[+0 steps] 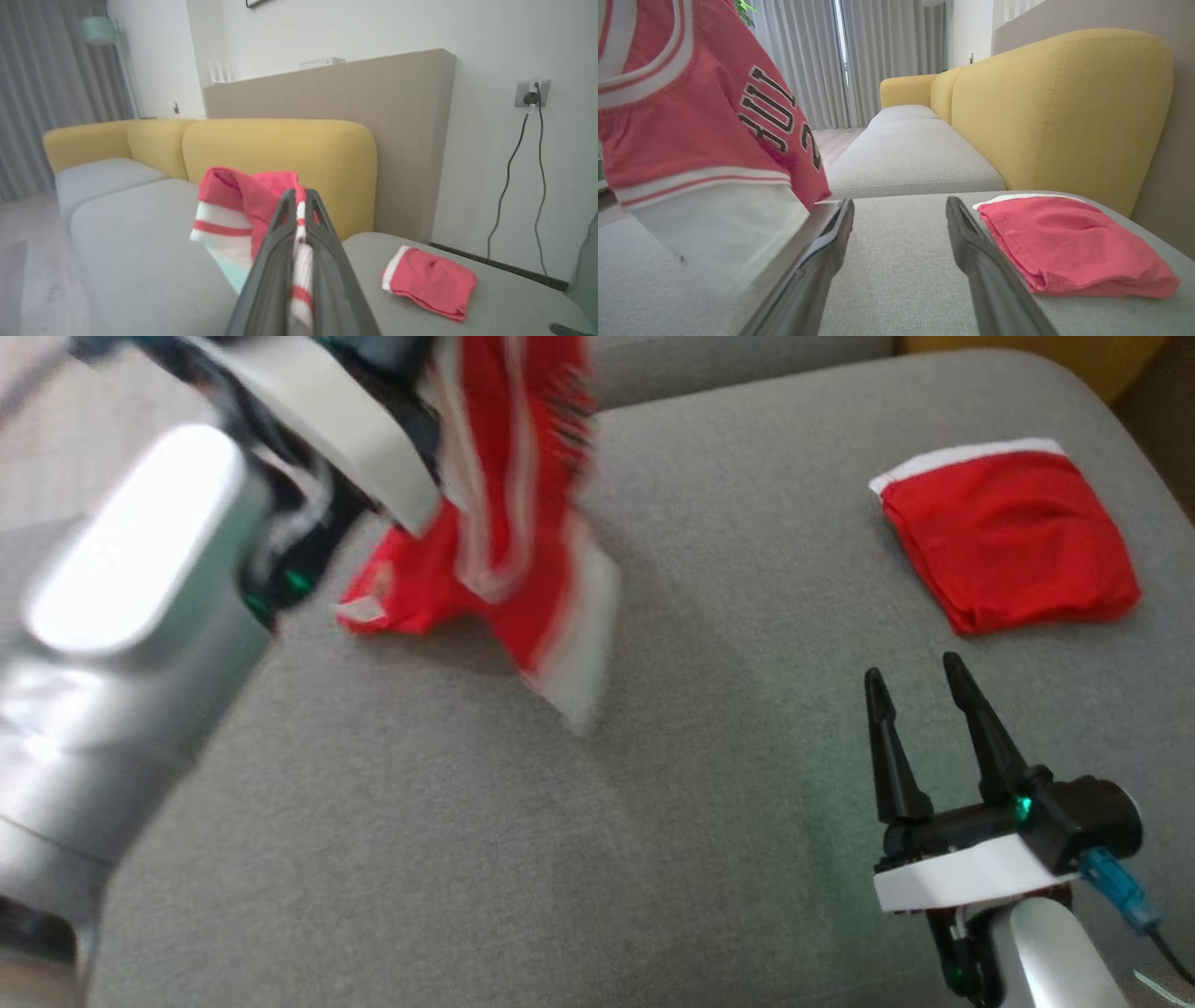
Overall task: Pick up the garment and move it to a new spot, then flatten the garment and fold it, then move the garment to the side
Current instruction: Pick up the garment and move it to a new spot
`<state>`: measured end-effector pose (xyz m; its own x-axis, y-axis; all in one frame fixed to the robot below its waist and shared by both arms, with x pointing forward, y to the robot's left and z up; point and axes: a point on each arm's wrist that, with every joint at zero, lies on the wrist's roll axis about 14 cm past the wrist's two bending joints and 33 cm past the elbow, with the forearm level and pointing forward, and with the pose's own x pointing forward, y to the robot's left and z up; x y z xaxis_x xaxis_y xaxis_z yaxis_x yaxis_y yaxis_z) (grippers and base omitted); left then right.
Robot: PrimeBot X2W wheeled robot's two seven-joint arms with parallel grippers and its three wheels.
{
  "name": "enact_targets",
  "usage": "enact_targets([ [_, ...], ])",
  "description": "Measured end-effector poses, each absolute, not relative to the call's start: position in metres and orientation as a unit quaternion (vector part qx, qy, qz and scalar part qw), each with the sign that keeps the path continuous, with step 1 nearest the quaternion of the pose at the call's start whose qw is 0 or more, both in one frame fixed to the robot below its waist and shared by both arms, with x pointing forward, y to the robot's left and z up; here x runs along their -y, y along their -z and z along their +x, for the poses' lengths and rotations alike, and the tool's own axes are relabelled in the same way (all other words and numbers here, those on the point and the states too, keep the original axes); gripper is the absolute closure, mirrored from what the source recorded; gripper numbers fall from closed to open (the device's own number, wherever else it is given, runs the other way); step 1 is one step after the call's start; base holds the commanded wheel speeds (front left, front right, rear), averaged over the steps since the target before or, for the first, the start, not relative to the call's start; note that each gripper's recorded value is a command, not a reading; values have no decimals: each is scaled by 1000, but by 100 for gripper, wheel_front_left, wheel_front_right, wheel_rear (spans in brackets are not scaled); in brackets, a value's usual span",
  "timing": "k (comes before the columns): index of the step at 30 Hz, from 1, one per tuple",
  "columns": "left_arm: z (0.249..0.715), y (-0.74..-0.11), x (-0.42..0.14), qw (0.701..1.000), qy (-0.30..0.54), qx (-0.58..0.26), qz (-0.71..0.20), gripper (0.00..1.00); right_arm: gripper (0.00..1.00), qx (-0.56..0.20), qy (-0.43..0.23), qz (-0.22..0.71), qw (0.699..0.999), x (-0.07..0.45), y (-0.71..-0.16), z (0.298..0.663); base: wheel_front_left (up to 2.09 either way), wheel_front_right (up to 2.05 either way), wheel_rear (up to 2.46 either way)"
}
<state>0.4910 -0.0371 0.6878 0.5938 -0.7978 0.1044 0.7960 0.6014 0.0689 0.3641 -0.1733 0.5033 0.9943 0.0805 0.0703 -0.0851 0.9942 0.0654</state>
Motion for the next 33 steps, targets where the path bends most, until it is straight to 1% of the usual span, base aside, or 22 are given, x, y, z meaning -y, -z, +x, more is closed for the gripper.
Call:
enact_targets([
  [4, 486, -616, 55, 884, 468, -11, -4, 100, 0, 17, -38, 38, 998, 173, -492, 365, 0, 0, 0],
  [7, 479, -554, 61, 880, 469, -76, -26, 100, 0, 2, -33, 39, 999, 174, -483, 366, 0, 0, 0],
  [9, 476, -519, 62, 878, 466, -104, -19, 100, 0, -4, -29, 39, 999, 177, -479, 367, 0, 0, 0],
  [10, 475, -504, 61, 878, 466, -110, -7, 91, 0, -3, -27, 41, 999, 178, -480, 369, 0, 0, 0],
  [11, 475, -504, 61, 878, 466, -110, -7, 70, 0, -3, -27, 41, 999, 178, -480, 369, 0, 0, 0],
  [14, 479, -478, 63, 882, 458, -114, -5, 24, 0, -1, -19, 41, 999, 184, -481, 375, 0, 0, 0],
  [15, 478, -471, 64, 882, 457, -112, -6, 24, 0, -2, -17, 41, 999, 185, -480, 375, 0, 0, 0],
  [16, 478, -466, 65, 883, 456, -110, -4, 1, 0, -5, -15, 42, 999, 186, -478, 375, 0, 0, 0],
  [22, 467, -472, 63, 902, 423, -83, -22, 0, 0, 5, -19, 51, 999, 184, -484, 374, 0, 0, 0],
  [25, 467, -501, 48, 925, 375, -37, -38, 0, 0, 13, -29, 63, 998, 176, -489, 374, 0, 0, 0],
  [27, 464, -521, 30, 943, 332, 1, -40, 0, 0, 16, -38, 66, 997, 170, -491, 372, 0, 0, 0],
  [28, 452, -528, 10, 956, 290, 20, -40, 0, 0, 16, -47, 69, 996, 164, -491, 368, 0, 0, 0],
  [33, 403, -512, -50, 980, 186, 11, -62, 0, 0, 15, -70, 75, 995, 148, -491, 357, 0, 0, 0],
])
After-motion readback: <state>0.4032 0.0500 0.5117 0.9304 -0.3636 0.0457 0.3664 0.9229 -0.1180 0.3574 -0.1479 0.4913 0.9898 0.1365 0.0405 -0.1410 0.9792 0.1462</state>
